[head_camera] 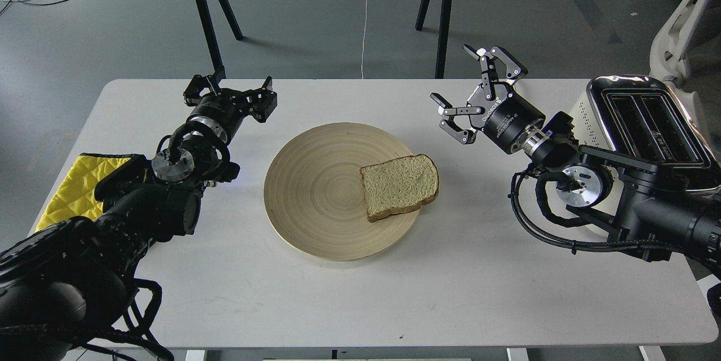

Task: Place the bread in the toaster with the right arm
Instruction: 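Move the open right gripper down toward the bread slice on the plate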

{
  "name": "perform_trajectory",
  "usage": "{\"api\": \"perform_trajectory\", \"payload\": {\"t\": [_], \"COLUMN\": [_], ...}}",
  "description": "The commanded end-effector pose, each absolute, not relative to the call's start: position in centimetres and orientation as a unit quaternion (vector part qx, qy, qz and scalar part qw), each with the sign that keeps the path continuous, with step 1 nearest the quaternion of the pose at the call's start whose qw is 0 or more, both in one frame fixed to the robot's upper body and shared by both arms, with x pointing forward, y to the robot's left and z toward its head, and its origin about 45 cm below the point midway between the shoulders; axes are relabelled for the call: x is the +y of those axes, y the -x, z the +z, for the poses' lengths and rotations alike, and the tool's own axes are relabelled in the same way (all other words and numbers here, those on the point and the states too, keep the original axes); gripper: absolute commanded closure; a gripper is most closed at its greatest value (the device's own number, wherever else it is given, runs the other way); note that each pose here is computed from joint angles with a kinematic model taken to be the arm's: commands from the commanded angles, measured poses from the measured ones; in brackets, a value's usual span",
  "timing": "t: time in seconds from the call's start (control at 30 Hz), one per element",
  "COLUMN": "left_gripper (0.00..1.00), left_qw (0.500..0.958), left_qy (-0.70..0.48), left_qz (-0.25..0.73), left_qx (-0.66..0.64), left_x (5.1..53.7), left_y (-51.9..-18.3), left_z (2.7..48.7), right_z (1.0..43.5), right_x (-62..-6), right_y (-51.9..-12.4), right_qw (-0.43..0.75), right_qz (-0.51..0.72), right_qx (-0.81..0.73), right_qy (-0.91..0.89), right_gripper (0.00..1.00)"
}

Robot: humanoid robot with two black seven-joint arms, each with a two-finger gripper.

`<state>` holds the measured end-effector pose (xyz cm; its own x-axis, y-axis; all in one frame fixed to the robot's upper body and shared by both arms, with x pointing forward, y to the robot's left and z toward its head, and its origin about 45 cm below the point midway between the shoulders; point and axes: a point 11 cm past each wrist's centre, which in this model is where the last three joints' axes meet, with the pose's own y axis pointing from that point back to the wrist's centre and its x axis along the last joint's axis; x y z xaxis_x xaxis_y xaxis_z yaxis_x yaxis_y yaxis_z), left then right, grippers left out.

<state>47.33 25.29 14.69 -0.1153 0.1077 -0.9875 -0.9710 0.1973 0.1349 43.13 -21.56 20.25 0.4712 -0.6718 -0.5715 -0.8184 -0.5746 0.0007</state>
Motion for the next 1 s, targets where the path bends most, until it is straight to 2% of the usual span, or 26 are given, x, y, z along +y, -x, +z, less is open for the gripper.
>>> {"api": "perform_trajectory", "payload": {"t": [0.0, 0.5, 0.77, 0.97], "left_gripper": [0.00, 0.00, 0.00, 0.00], "left_qw": [0.540, 0.539, 0.539, 0.539], "left_qy": [0.389, 0.390, 0.390, 0.390], "left_qz": [0.499, 0.501, 0.501, 0.501], "left_qx": [0.555, 0.554, 0.554, 0.554], "left_x": [25.3, 25.4, 25.4, 25.4], "left_y": [-47.3, -47.3, -47.3, -47.3], "left_z": [14.7, 14.7, 14.7, 14.7], "right_z": [20.4, 21.8, 23.7, 25.6], "right_x": [-22.1, -23.9, -27.6, -24.9], "right_y": [-43.3, -44.0, -43.8, -43.5], "right_qw": [0.137, 0.148, 0.142, 0.073], "right_qz": [0.262, 0.247, 0.223, 0.151], "right_qx": [0.445, 0.459, 0.478, 0.465], "right_qy": [0.845, 0.841, 0.838, 0.869], "right_gripper": [0.03, 0.03, 0.03, 0.03]}}
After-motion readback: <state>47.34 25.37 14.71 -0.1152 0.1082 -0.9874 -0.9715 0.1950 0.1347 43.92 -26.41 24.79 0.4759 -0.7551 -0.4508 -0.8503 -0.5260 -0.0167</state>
